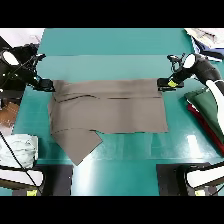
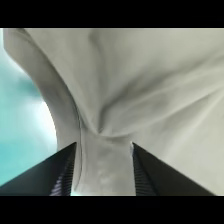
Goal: Fold the shirts.
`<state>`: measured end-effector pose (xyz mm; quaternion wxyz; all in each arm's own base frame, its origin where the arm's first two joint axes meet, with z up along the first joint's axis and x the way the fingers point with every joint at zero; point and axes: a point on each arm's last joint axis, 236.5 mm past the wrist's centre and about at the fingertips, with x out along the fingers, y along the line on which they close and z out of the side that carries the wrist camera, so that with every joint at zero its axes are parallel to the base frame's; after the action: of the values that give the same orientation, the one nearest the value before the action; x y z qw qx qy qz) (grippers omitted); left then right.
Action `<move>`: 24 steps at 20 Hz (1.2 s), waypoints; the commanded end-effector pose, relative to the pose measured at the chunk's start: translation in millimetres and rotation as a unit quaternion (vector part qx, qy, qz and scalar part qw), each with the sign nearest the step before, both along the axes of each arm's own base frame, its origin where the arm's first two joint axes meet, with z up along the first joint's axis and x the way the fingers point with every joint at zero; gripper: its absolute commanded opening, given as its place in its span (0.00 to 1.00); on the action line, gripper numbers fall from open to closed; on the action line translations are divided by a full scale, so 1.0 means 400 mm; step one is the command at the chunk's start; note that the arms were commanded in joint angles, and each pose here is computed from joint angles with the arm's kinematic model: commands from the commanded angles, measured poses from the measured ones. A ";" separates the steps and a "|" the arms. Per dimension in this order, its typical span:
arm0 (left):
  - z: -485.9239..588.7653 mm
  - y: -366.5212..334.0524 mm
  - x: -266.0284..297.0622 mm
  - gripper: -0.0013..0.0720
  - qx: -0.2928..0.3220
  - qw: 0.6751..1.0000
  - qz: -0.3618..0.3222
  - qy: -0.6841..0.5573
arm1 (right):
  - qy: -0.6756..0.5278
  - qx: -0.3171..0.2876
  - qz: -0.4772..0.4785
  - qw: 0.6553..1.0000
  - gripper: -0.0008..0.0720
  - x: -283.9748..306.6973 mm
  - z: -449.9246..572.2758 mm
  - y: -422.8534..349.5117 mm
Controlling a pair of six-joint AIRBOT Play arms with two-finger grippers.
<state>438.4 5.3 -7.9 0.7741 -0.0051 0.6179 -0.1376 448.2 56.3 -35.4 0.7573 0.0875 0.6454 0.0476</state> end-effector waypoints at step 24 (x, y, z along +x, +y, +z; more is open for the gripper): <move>-0.174 -0.134 -0.657 0.60 -0.066 0.964 0.193 0.170 | -0.071 0.055 -0.006 0.996 0.44 -0.030 0.215 -0.038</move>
<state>169.2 -49.0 -66.9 0.6521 -0.1806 0.7349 -0.0442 436.7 40.6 50.6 0.7954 0.1327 0.5857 0.0815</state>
